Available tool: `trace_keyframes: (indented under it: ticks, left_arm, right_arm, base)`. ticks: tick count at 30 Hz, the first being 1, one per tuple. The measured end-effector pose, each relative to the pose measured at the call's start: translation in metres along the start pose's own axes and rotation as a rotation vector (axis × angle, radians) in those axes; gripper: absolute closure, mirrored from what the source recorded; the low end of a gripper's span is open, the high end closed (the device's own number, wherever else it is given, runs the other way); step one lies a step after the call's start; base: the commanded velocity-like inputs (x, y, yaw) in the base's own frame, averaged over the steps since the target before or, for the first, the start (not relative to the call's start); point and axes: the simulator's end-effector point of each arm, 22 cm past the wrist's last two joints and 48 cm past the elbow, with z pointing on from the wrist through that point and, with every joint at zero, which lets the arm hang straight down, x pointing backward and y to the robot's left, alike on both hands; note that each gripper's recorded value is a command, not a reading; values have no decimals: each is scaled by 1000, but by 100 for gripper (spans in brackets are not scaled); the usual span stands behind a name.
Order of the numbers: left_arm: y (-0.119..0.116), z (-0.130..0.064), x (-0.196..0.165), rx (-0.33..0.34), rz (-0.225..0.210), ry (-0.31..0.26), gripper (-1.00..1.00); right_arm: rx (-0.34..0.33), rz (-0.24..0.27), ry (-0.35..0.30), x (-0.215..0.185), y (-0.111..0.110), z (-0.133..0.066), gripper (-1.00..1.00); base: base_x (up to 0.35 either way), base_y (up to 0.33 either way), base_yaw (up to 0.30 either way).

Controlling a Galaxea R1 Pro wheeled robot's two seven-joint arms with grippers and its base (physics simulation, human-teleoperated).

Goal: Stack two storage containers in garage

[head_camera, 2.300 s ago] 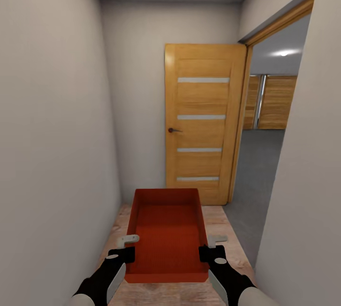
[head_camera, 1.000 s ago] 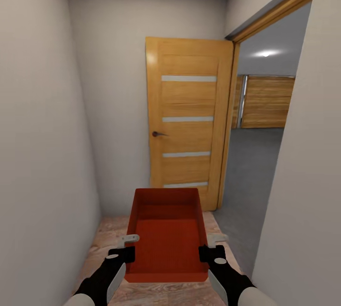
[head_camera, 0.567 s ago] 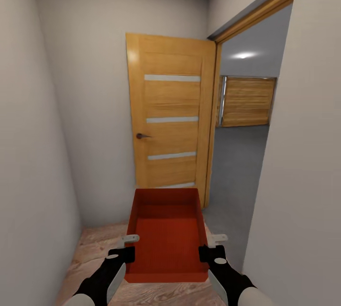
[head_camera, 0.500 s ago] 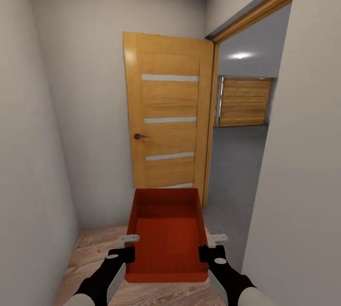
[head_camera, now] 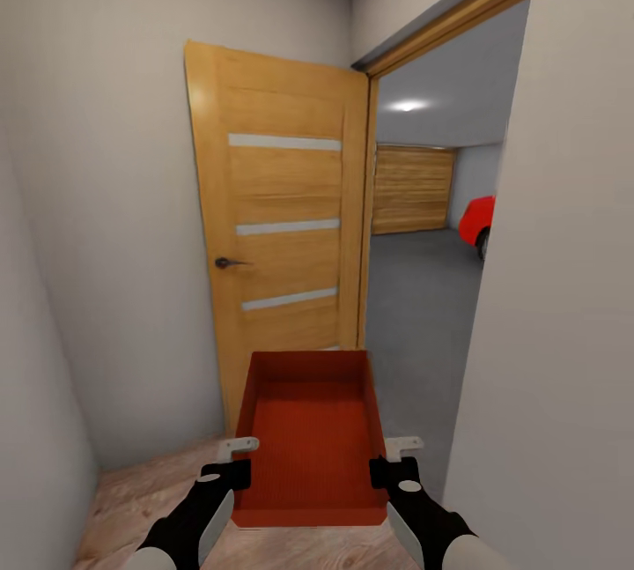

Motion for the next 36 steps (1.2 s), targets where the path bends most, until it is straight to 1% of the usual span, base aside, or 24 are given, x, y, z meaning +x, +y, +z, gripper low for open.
trace_keyframes:
  ticks: [36]
  left_arm:
    - [0, 0, 0, 0, 0, 0, 100]
  right_arm:
    - [0, 0, 0, 0, 0, 0, 100]
  base:
    - [264, 228, -286]
